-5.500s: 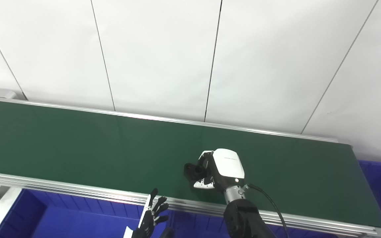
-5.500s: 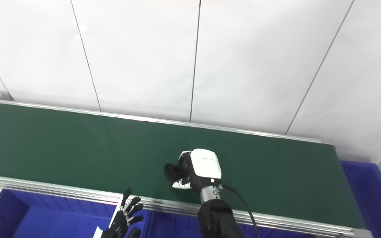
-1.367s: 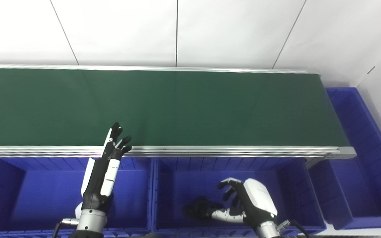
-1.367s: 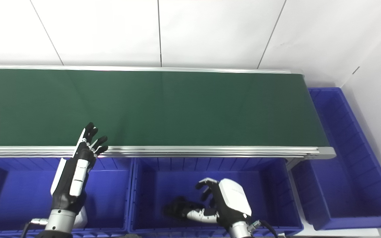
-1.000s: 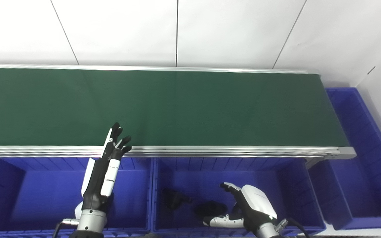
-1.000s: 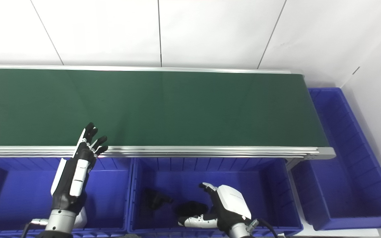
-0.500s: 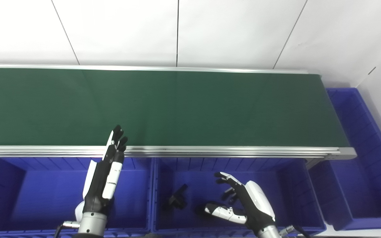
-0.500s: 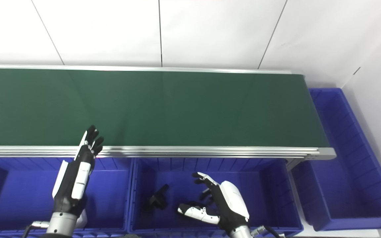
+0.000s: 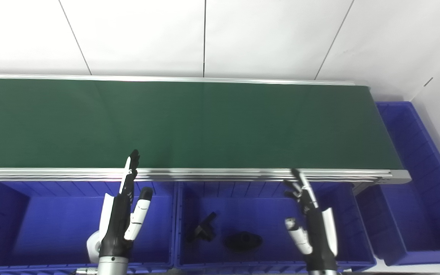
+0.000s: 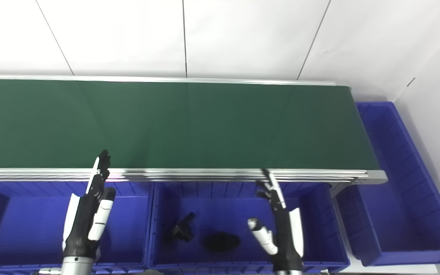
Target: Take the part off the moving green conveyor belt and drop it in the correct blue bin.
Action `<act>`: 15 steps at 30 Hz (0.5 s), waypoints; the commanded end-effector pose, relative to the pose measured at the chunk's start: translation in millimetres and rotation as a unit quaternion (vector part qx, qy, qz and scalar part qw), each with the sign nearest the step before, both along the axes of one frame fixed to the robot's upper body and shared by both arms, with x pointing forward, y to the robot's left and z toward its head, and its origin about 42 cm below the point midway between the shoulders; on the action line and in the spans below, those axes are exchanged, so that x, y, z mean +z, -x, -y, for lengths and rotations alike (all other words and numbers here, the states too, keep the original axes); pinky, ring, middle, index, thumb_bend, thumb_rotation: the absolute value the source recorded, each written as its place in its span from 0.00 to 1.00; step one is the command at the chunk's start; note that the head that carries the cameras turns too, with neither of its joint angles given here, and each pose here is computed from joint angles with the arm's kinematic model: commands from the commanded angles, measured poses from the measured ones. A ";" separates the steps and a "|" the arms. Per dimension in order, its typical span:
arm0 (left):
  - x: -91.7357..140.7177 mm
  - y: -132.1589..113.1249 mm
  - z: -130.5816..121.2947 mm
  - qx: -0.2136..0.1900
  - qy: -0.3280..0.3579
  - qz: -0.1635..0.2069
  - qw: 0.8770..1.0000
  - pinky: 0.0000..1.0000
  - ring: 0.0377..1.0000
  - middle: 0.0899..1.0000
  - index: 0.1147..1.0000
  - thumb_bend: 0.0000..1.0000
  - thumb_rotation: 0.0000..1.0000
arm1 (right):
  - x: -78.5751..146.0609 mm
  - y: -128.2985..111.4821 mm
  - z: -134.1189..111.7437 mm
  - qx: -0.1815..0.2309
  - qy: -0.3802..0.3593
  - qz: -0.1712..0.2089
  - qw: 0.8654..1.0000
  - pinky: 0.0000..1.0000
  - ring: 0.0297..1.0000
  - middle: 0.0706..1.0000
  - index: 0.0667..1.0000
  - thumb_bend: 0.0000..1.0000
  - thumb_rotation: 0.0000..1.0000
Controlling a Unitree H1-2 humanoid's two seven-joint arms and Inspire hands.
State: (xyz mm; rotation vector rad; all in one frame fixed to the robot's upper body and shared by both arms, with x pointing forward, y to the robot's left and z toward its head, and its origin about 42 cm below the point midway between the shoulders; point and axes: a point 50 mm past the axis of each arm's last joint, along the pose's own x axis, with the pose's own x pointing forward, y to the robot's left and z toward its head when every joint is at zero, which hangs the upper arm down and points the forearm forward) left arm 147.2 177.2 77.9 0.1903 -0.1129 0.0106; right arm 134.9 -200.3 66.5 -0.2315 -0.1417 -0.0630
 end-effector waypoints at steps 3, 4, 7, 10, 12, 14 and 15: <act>5.0 3.2 10.3 0.006 0.020 0.036 0.999 1.00 1.00 1.00 1.00 0.53 1.00 | 5.0 2.3 7.8 0.006 -0.015 0.018 1.000 0.93 0.95 1.00 1.00 0.68 1.00; 4.2 3.7 12.0 0.006 0.024 0.036 0.999 1.00 1.00 1.00 1.00 0.54 1.00 | 4.0 2.9 10.0 0.007 -0.016 0.016 1.000 0.93 0.95 1.00 1.00 0.67 1.00; 3.0 4.2 17.5 0.005 0.032 0.033 0.999 1.00 1.00 1.00 1.00 0.64 1.00 | 0.8 3.6 17.0 0.006 -0.010 0.014 1.000 0.93 0.95 1.00 1.00 0.66 1.00; 3.4 3.1 21.5 0.001 0.046 0.033 0.998 1.00 1.00 1.00 1.00 0.72 1.00 | -1.9 3.6 22.7 -0.001 0.008 0.012 1.000 0.89 0.93 0.99 1.00 0.67 1.00; 3.9 2.5 23.3 -0.005 0.052 0.035 0.998 1.00 1.00 1.00 1.00 0.74 1.00 | -3.4 4.0 25.3 -0.004 0.014 0.009 1.000 0.87 0.91 0.98 1.00 0.70 1.00; 4.3 2.2 24.5 -0.007 0.058 0.033 0.998 1.00 1.00 1.00 1.00 0.76 1.00 | -4.5 3.9 27.2 -0.004 0.018 0.008 1.000 0.86 0.90 0.97 1.00 0.70 1.00; 4.5 2.1 25.0 -0.006 0.060 0.031 0.998 1.00 1.00 1.00 1.00 0.76 1.00 | -5.1 3.8 28.1 -0.003 0.020 0.007 1.000 0.85 0.90 0.97 1.00 0.70 0.99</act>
